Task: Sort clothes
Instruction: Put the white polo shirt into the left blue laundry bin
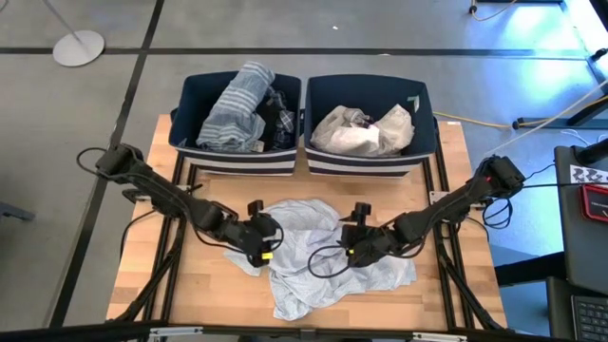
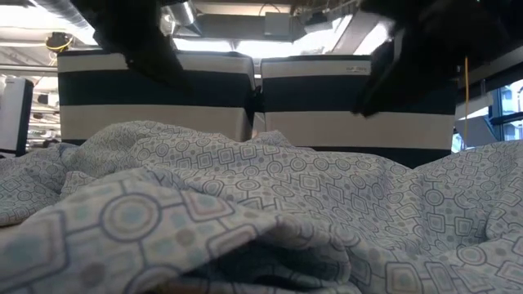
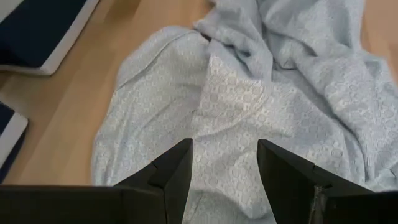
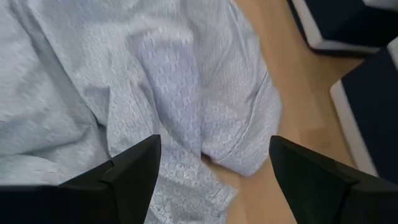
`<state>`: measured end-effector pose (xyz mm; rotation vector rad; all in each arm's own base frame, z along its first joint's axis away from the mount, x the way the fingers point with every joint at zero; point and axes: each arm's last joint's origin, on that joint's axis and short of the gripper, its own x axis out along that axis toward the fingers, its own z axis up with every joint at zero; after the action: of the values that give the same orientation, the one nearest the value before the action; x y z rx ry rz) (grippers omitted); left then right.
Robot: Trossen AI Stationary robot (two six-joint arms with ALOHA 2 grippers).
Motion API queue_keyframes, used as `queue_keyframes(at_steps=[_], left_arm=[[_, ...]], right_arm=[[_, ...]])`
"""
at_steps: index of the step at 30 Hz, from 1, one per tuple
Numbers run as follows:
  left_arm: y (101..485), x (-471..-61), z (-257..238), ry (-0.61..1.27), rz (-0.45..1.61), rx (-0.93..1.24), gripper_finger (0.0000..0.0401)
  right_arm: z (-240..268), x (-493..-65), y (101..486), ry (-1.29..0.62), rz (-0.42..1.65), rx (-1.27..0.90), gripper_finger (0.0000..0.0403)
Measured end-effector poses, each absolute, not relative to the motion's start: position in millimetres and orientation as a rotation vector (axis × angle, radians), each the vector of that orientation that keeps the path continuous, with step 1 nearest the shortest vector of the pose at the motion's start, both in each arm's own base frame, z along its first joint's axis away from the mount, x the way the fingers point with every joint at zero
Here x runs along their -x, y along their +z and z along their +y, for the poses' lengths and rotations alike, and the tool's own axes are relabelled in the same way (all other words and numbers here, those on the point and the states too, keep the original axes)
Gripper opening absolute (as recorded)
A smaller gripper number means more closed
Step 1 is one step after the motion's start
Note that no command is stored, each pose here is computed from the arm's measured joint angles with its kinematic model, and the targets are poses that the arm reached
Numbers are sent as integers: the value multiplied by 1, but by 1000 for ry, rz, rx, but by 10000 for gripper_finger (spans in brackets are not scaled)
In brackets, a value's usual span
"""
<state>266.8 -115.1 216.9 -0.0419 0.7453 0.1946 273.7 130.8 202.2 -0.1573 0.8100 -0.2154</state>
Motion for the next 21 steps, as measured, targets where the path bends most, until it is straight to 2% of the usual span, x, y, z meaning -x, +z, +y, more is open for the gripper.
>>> queue_keyframes(at_steps=[6, 15, 21], left_arm=[[223, -273, -109, 197, 718, 57, 181], [229, -279, -106, 125, 706, 108, 265], [217, -284, -108, 145, 731, 107, 286]], right_arm=[[126, -267, 181, -252, 764, 152, 301], [122, -265, 177, -334, 708, 179, 301], [122, -266, 178, -353, 686, 180, 301]])
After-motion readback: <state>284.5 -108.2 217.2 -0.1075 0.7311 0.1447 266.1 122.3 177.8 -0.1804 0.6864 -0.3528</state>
